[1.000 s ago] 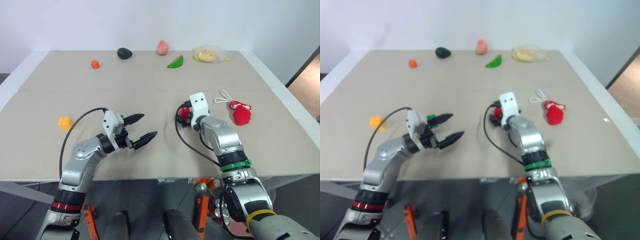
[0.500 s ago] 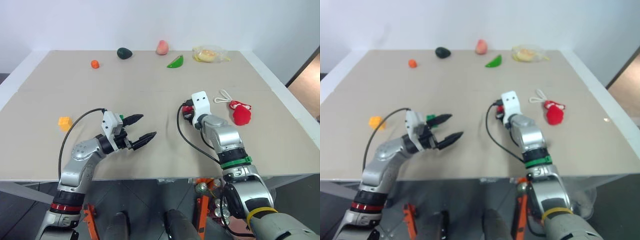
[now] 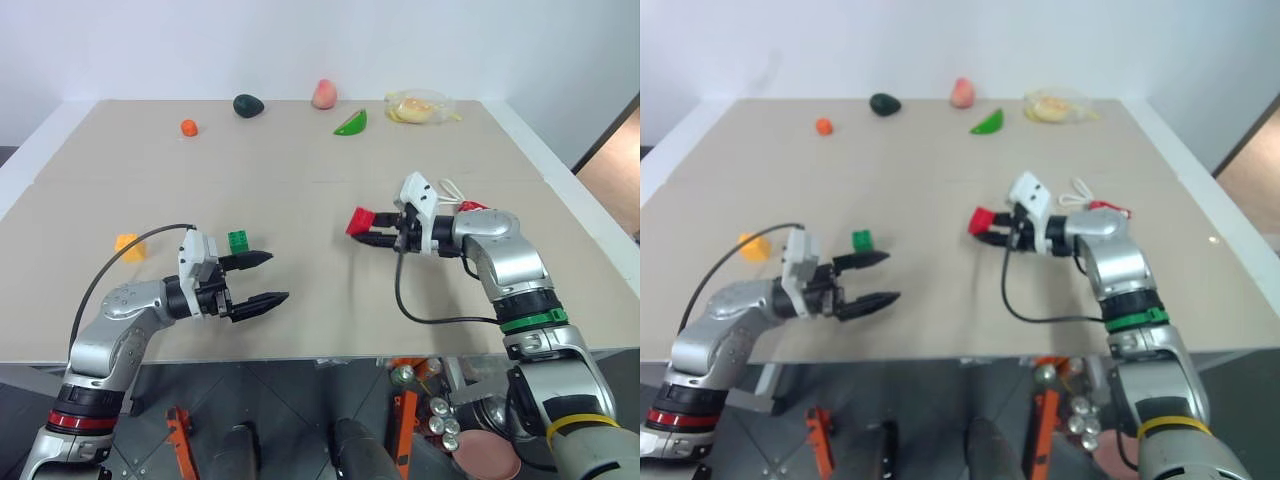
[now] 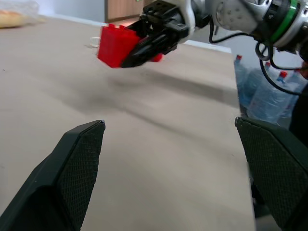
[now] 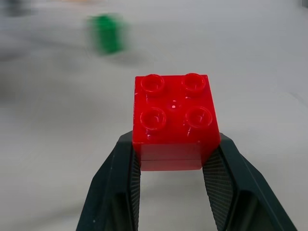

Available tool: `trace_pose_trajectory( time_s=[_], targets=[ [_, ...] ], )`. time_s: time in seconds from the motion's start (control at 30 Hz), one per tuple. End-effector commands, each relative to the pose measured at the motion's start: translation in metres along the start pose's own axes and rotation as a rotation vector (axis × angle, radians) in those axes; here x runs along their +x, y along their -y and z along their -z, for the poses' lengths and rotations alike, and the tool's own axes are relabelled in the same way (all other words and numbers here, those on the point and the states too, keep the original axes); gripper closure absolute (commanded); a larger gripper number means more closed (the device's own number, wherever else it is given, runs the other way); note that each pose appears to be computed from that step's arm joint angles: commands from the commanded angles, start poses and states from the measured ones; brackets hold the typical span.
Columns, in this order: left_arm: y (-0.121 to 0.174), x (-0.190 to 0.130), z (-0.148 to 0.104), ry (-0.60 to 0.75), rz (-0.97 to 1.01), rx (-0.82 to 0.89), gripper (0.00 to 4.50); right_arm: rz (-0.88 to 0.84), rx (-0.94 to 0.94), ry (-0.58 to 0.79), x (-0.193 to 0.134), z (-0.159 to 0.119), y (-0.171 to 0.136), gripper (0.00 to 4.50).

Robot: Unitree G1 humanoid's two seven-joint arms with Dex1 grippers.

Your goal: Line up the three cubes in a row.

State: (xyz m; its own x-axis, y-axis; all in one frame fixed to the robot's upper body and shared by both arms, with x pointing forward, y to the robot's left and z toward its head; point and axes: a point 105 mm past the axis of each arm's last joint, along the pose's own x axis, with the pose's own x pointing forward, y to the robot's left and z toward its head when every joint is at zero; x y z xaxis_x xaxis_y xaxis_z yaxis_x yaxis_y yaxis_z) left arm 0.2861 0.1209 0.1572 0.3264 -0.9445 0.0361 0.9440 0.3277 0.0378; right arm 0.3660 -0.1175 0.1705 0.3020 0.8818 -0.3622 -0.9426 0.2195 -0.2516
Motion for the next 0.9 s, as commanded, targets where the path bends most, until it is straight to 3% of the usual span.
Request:
trace_pose_trajectory(
  time_s=[0.03, 0.4, 0.9],
  targets=[
    [0.006, -0.005, -0.017, 0.025, 0.010, 0.043, 0.00, -0.163, -0.040, -0.010, -0.001, -0.002, -0.012, 3.27],
    [0.017, -0.021, -0.018, -0.014, -0.025, 0.042, 0.00, -0.220, -0.050, -0.049, 0.018, 0.008, 0.002, 3.27],
    [0.018, -0.023, -0.016, -0.024, -0.041, 0.045, 0.00, -0.248, -0.077, -0.145, 0.017, 0.033, -0.002, 3.27]
  ],
)
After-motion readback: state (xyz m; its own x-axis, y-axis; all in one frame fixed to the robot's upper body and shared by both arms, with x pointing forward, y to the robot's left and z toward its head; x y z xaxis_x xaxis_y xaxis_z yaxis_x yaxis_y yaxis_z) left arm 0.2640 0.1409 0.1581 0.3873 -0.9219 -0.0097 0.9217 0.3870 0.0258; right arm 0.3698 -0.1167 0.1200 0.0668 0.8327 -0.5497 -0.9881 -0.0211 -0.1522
